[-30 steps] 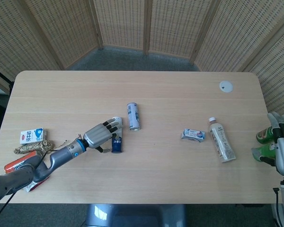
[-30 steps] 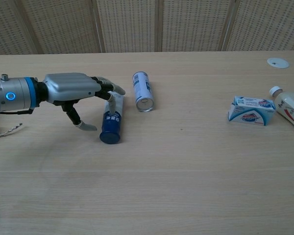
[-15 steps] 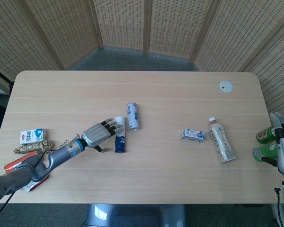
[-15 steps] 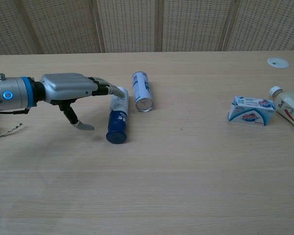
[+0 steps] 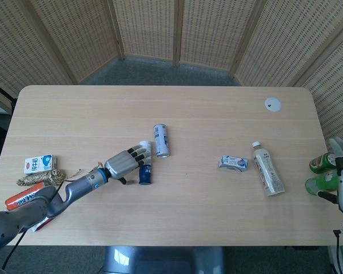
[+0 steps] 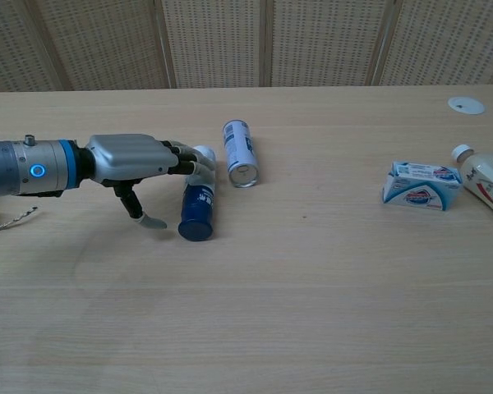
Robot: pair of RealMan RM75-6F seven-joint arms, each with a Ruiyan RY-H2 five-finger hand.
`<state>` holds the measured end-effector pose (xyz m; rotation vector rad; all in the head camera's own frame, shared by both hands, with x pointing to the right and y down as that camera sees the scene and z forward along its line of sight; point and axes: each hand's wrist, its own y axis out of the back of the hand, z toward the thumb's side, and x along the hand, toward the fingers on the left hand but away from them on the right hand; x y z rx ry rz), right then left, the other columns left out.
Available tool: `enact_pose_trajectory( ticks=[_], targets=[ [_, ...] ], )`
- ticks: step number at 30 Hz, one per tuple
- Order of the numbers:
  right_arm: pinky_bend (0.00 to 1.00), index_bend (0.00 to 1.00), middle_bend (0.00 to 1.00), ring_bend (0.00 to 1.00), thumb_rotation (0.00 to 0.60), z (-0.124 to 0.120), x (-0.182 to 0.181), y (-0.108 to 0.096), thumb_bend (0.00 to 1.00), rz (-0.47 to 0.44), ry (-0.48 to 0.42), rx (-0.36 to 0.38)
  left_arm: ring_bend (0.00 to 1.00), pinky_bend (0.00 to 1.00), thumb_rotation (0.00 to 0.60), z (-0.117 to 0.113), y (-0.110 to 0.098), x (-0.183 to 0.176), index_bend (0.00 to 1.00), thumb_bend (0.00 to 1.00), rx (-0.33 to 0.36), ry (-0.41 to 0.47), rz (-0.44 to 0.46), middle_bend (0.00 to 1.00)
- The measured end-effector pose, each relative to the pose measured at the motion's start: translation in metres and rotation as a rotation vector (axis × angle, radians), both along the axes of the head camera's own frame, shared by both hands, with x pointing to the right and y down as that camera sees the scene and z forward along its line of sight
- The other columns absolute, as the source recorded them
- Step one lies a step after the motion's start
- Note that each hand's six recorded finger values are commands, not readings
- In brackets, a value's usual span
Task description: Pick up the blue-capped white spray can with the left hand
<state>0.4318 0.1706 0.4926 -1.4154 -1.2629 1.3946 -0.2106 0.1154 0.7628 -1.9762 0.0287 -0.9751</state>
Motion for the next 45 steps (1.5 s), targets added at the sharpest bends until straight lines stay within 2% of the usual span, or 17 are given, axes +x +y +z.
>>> enact_pose_trajectory(
  ticks=[4,7,9,12,15,19,24,27,29,34,37,45],
  targets=[
    [0.00,0.01,0.00,0.00,0.596,-0.001,0.001,0.001,0.18,0.001,-0.008,0.002,0.01,0.00,0.525,0.002,0.001,0.001,0.34,0.30,0.009,-0.013,0.012,0.09],
    [0.00,0.01,0.00,0.00,0.597,-0.001,0.000,0.002,0.18,-0.002,-0.014,0.002,0.14,0.03,0.556,0.005,0.001,0.002,0.43,0.30,0.020,-0.027,0.023,0.20],
    [0.00,0.01,0.00,0.00,0.595,-0.002,0.000,0.002,0.18,-0.002,-0.019,0.003,0.20,0.06,0.559,0.006,0.001,0.002,0.44,0.30,0.026,-0.035,0.029,0.26],
    [0.00,0.01,0.00,0.00,0.594,-0.002,0.000,0.003,0.18,-0.003,-0.022,0.006,0.22,0.08,0.567,0.006,0.001,0.003,0.45,0.30,0.034,-0.034,0.032,0.27],
    [0.00,0.01,0.00,0.00,0.595,-0.003,0.000,0.004,0.18,-0.004,-0.025,0.005,0.27,0.15,0.594,0.005,0.000,0.003,0.48,0.31,0.047,-0.028,0.029,0.31],
    [0.00,0.01,0.00,0.00,0.597,-0.004,-0.001,0.003,0.18,-0.008,-0.031,0.009,0.40,0.32,0.600,0.004,-0.002,0.001,0.60,0.32,0.062,-0.027,0.022,0.41],
    [0.00,0.01,0.00,0.00,0.596,-0.005,-0.002,0.002,0.18,-0.014,-0.033,0.015,0.66,0.58,0.600,0.002,-0.005,-0.004,0.78,0.38,0.080,-0.018,0.002,0.69],
    [0.00,0.01,0.00,0.00,0.597,-0.005,-0.004,0.001,0.18,-0.019,-0.036,0.014,0.81,0.75,0.600,0.000,-0.007,-0.008,0.85,0.42,0.092,-0.009,-0.020,0.85],
    [0.00,0.01,0.00,0.00,0.597,-0.004,-0.005,0.000,0.18,-0.021,-0.040,0.014,0.88,0.84,0.600,-0.002,-0.009,-0.010,0.89,0.45,0.101,0.000,-0.034,0.91],
    [0.00,0.01,0.00,0.00,0.595,-0.001,-0.008,-0.003,0.18,-0.031,-0.051,0.014,0.91,0.88,0.600,-0.012,-0.017,-0.022,0.94,0.46,0.139,0.040,-0.107,0.97],
    [0.00,0.01,0.00,0.00,0.597,0.002,-0.011,-0.004,0.18,-0.042,-0.058,0.012,0.91,0.88,0.600,-0.024,-0.029,-0.034,0.94,0.46,0.163,0.079,-0.188,0.97],
    [0.00,0.01,0.00,0.00,0.596,0.010,-0.016,-0.006,0.18,-0.064,-0.064,0.002,0.91,0.88,0.600,-0.074,-0.061,-0.059,0.95,0.47,0.242,0.198,-0.334,0.97]
  ],
)
